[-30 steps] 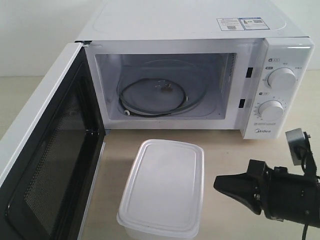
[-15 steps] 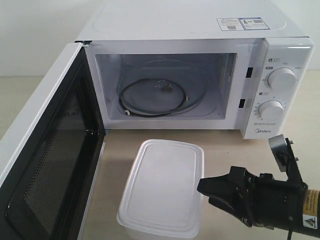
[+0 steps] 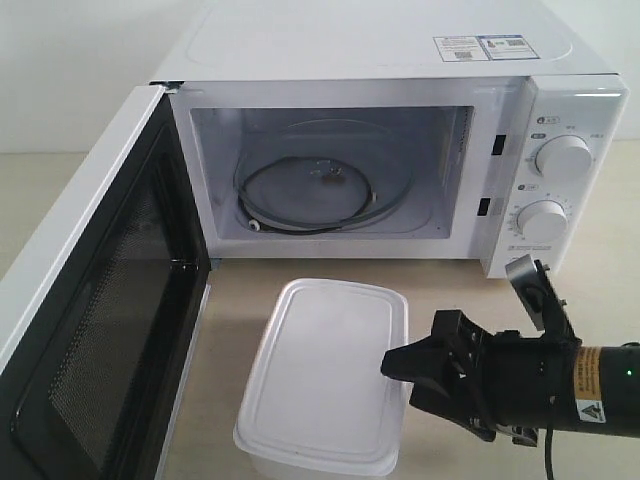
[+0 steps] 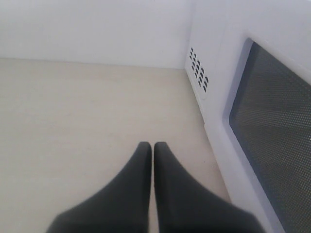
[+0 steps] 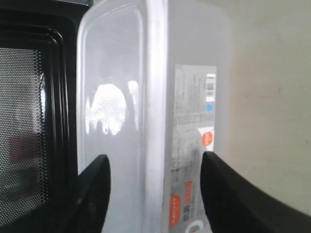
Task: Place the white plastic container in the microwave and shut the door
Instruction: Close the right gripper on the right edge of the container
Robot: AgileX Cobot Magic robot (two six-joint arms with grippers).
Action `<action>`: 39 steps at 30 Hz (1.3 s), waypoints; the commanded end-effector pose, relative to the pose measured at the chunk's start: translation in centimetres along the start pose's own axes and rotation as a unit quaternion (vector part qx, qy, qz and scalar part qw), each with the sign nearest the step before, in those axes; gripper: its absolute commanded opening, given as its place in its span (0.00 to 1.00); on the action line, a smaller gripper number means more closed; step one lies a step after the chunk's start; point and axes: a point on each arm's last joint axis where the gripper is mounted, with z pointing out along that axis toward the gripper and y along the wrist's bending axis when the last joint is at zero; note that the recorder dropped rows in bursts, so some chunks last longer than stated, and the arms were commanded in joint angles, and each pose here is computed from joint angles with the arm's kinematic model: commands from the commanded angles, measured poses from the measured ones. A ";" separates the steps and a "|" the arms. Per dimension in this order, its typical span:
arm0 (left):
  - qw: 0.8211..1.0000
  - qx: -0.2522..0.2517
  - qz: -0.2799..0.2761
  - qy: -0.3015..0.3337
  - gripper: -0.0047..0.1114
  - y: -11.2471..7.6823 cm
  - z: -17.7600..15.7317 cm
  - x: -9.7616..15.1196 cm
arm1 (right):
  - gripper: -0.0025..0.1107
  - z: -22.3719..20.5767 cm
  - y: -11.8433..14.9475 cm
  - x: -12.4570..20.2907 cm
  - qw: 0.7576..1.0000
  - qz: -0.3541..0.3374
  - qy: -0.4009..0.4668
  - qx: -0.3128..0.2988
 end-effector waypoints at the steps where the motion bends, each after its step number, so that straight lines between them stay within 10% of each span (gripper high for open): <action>1: 1.000 0.001 -0.009 -0.001 0.08 0.0 0.0 0.1 | 0.49 0.1 -0.1 0.1 1.000 -0.002 0.012 0.007; 10: 1.000 0.001 -0.009 -0.001 0.08 0.0 0.0 0.1 | 0.32 0.1 -0.1 0.4 1.000 -0.006 0.025 0.006; 29: 1.000 0.001 -0.009 -0.001 0.08 0.0 0.0 0.1 | 0.32 0.6 0.2 -0.4 0.999 -0.007 0.036 0.017; 35: 1.000 0.001 -0.009 -0.001 0.08 0.0 0.0 0.1 | 0.02 0.5 -0.2 -0.5 0.998 -0.014 0.036 0.042; 39: 1.000 0.001 -0.009 -0.001 0.08 0.0 0.0 0.1 | 0.02 0.5 -0.3 -0.4 0.998 -0.030 0.039 0.044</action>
